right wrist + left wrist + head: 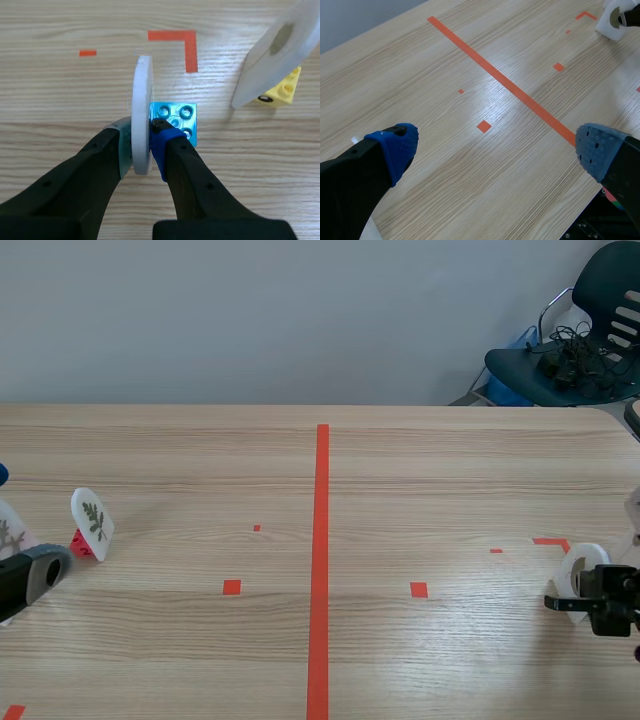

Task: Do the leaf sorting experiment

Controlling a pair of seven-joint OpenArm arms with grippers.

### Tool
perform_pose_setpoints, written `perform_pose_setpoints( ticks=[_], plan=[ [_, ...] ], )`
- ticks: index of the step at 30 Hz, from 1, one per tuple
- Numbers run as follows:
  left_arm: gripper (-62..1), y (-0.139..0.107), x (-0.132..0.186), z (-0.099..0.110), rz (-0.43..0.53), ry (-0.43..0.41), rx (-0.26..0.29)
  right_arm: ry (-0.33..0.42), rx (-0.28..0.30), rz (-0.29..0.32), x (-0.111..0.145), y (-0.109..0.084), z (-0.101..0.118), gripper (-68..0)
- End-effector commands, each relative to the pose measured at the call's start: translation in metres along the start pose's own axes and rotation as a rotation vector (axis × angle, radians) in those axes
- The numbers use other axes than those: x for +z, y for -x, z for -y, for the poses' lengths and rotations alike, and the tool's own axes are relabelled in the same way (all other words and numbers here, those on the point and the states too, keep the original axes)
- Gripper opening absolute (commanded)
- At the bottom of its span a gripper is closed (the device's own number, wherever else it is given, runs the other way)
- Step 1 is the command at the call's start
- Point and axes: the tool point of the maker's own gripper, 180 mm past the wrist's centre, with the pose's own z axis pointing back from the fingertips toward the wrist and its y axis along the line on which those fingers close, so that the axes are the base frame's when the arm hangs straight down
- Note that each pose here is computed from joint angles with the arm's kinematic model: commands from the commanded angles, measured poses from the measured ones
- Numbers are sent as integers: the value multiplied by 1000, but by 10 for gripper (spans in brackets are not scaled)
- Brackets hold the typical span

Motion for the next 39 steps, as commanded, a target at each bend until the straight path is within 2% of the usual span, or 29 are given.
perform_pose_setpoints(
  ticks=[1, 9, 11, 16, 19, 22, 25, 26, 29, 32, 35, 39],
  plan=[
    [14, -6, -1, 1, 30, 4, 10, 24, 15, 75, 0, -28, 11, -625],
    [14, -6, -1, 1, 30, 4, 10, 105, -36, 90, 1, -23, 45, -615],
    [14, -6, -1, 1, 31, 4, 10, 113, -39, 94, 1, -24, 48, -558],
    [14, -6, -1, 1, 31, 4, 10, 102, -32, 108, 2, -29, 48, -344],
    [14, -6, -1, 1, 31, 4, 10, 77, -32, 117, 3, -33, 45, -318],
    [14, -6, -1, 1, 31, 4, 10, 21, -49, 139, 9, -48, 40, -302],
    [14, -6, -1, 2, 31, 4, 10, -22, -40, 200, 23, -82, 40, -288],
    [14, -6, -1, 2, 31, 4, 10, -28, -22, 221, 30, -95, 41, -288],
    [14, -8, -1, 2, 38, 7, 17, -28, 80, 266, 50, -137, 43, -283],
    [14, -11, -1, 2, 55, 7, 17, -37, 213, 258, 67, -167, 36, -236],
    [14, -12, -1, 2, 61, 7, 17, -70, 337, 245, 77, -178, 18, -231],
    [14, -11, -1, 2, 60, 7, 17, -218, 452, 232, 90, -169, -36, -172]
  ],
)
